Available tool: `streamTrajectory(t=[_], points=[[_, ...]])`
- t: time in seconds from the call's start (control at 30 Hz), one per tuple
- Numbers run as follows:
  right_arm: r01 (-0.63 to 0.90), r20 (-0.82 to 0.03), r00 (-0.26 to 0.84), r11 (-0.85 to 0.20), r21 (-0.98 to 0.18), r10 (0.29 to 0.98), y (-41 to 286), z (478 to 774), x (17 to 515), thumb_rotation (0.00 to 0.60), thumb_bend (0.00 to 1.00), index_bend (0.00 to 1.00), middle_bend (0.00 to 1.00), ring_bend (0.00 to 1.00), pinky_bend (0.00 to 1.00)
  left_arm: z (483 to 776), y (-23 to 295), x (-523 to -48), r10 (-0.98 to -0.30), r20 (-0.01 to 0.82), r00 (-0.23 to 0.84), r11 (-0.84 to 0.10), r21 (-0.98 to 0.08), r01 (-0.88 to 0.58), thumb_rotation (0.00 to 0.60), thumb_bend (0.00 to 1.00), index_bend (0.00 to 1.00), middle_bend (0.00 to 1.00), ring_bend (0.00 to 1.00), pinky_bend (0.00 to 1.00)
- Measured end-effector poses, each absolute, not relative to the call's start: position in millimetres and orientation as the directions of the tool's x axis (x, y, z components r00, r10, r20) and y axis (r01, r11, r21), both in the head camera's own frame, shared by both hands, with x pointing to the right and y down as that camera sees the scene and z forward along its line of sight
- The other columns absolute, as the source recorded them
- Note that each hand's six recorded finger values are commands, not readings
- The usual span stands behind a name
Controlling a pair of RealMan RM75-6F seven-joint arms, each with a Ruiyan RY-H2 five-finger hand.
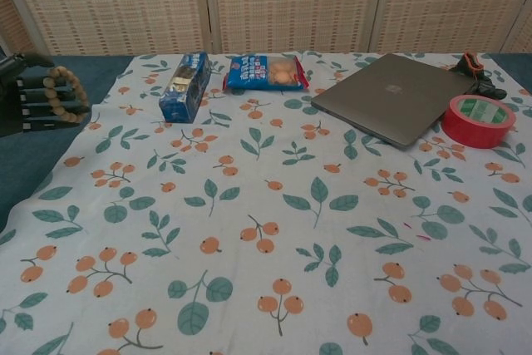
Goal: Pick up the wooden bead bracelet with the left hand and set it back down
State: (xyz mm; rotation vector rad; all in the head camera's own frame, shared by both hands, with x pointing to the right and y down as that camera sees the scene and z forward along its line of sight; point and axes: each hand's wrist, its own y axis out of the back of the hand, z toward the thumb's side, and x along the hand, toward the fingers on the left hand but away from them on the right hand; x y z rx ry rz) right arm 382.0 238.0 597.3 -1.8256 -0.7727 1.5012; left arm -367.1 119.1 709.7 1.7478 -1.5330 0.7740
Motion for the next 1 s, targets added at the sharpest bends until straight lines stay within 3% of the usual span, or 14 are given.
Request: streamTrajectory(t=[0.37,0.5,0.63,0.8,1.0], points=[[0.04,-0.605,0.173,-0.619,-0.784,0.777,237.9,596.8,382.1,0.517,0.31,0.0,0.0,0.0,0.0,711.2,120.2,-368.3,-0.584,0.801,0.132,-0.071,0.112,-0.991,0.407,0.54,0.59,0.56,0.23,0.09],[0.041,-0.605,0.173,-0.619,-0.784,0.777,237.9,596.8,382.0,0.517,0.31,0.0,0.0,0.0,0.0,710.3,120.9,-366.3,-0.58,0.802,0.142,-0.079,0.118,-0.99,0.464,0.67,0.59,0.56,0.23,0.09],[0.042,-0.604,0.173,-0.618,-0.785,0.778,237.7,596.4,382.1,0.517,0.31,0.0,0.0,0.0,0.0,709.8,121.0,-365.7,-0.579,0.802,0.146,-0.083,0.12,-0.989,0.599,0.83,0.59,0.55,0.22,0.08],[0.044,-0.602,0.172,-0.616,-0.786,0.78,237.1,595.9,382.5,0.518,0.31,0.0,0.0,0.0,0.0,707.5,120.6,-362.2,-0.58,0.798,0.162,-0.097,0.13,-0.987,0.6,0.96,0.59,0.54,0.22,0.08],[0.045,-0.602,0.172,-0.617,-0.786,0.78,236.9,596.0,382.7,0.517,0.31,0.0,0.0,0.0,0.0,706.8,121.1,-360.7,-0.578,0.797,0.173,-0.094,0.145,-0.985,0.6,1.0,0.59,0.54,0.21,0.08]])
